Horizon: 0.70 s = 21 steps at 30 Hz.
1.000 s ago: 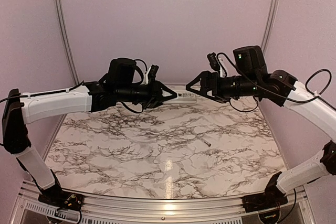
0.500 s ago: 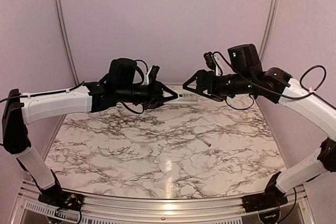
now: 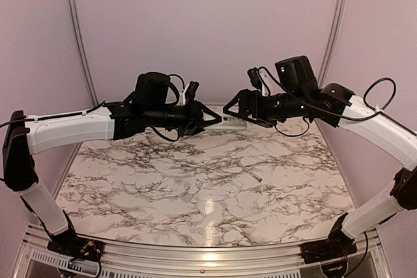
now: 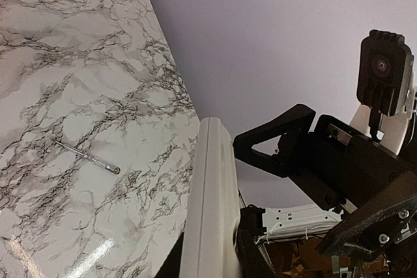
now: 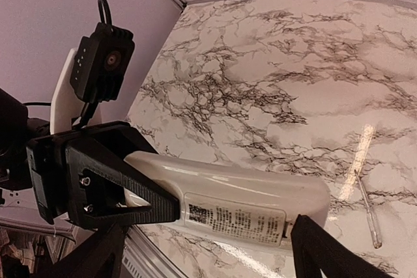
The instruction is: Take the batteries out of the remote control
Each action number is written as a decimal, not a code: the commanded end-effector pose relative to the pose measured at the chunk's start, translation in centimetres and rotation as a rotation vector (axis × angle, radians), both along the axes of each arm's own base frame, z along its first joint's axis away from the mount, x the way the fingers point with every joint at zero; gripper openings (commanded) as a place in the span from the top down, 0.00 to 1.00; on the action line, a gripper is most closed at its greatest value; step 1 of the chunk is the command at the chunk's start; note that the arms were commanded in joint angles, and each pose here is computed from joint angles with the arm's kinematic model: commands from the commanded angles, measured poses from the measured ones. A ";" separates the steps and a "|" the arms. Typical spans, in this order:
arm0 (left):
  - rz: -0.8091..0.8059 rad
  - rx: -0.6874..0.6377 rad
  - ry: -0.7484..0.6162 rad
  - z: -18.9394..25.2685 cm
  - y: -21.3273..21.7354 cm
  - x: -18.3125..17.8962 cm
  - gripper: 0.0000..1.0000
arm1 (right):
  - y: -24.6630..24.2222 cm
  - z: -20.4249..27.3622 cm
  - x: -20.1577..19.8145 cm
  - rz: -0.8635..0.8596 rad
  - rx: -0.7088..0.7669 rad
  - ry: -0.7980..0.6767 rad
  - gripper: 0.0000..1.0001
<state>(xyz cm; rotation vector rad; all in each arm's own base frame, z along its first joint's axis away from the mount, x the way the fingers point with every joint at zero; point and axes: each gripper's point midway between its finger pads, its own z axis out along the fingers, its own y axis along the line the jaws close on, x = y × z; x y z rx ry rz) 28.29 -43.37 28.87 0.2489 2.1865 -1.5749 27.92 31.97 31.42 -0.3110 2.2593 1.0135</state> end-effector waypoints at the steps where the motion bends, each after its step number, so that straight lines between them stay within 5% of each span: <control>1: -0.022 -0.057 -0.042 2.0 -0.8 -0.1 1.00 | 0.4 1.2 0.1 0.008 0.008 -0.034 0.13; 21: -0.068 -0.128 -0.080 3.9 -1.3 -0.9 1.00 | 0.6 -0.2 0.0 0.024 0.001 -0.011 0.13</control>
